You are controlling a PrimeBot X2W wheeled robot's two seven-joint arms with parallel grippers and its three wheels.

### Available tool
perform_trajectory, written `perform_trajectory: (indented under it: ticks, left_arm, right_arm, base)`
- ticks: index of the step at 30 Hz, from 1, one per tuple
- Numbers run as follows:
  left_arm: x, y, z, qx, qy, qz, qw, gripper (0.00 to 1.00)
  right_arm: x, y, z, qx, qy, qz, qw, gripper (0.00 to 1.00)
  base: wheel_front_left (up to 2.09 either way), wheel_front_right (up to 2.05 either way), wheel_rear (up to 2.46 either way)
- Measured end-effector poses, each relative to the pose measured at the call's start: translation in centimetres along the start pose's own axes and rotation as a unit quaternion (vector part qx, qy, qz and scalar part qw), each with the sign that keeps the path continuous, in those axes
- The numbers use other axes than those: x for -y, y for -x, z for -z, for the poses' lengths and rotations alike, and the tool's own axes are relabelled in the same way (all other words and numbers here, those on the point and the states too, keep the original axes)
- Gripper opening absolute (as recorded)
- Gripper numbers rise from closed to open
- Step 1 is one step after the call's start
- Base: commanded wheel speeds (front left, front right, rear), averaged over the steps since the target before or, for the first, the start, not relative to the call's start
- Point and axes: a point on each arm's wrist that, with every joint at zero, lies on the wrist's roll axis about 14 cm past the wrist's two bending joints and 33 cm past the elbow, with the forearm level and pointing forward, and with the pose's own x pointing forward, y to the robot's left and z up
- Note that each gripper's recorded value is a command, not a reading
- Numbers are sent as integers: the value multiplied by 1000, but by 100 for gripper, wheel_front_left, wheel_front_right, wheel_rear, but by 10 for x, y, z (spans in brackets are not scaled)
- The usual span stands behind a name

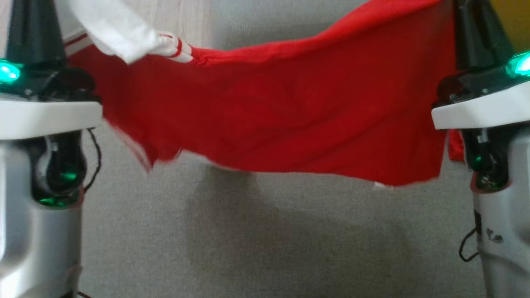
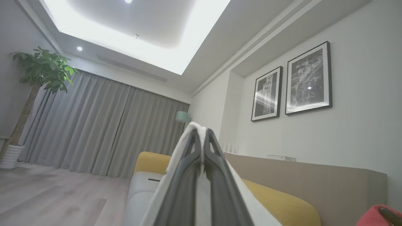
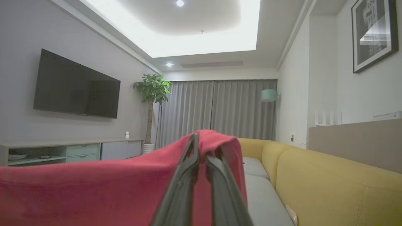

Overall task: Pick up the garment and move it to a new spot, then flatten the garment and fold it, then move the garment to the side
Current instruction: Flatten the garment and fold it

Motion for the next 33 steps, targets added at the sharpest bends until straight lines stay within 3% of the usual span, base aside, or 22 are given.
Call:
perform_trajectory:
  ticks: [8, 13, 17, 20, 26, 33]
  left_arm:
    - [-34, -23, 49, -74, -44, -1, 996, 0]
    - [-67, -69, 102, -122, -90, 14, 988, 0]
    - [-99, -111, 138, -144, -138, 14, 980, 0]
    - [-117, -140, 155, -135, -157, 9, 978, 0]
    - [-135, -176, 176, -105, -176, 4, 979, 0]
    - [-144, -165, 204, -131, -174, 1, 976, 0]
  right_arm:
    - [18, -19, 63, -89, -15, 18, 996, 0]
    - [44, -77, 99, -118, 37, 4, 992, 0]
    - [56, -130, 124, -115, 140, -32, 983, 0]
    - [71, -160, 142, -107, 156, -28, 982, 0]
    - [90, -189, 180, -83, 163, -16, 983, 0]
    - [89, -190, 220, -101, 131, -2, 986, 0]
  base:
    - [0, 0, 0]
    - [0, 0, 0]
    - [0, 0, 0]
    - [0, 0, 0]
    - [0, 0, 0]
    - [0, 0, 0]
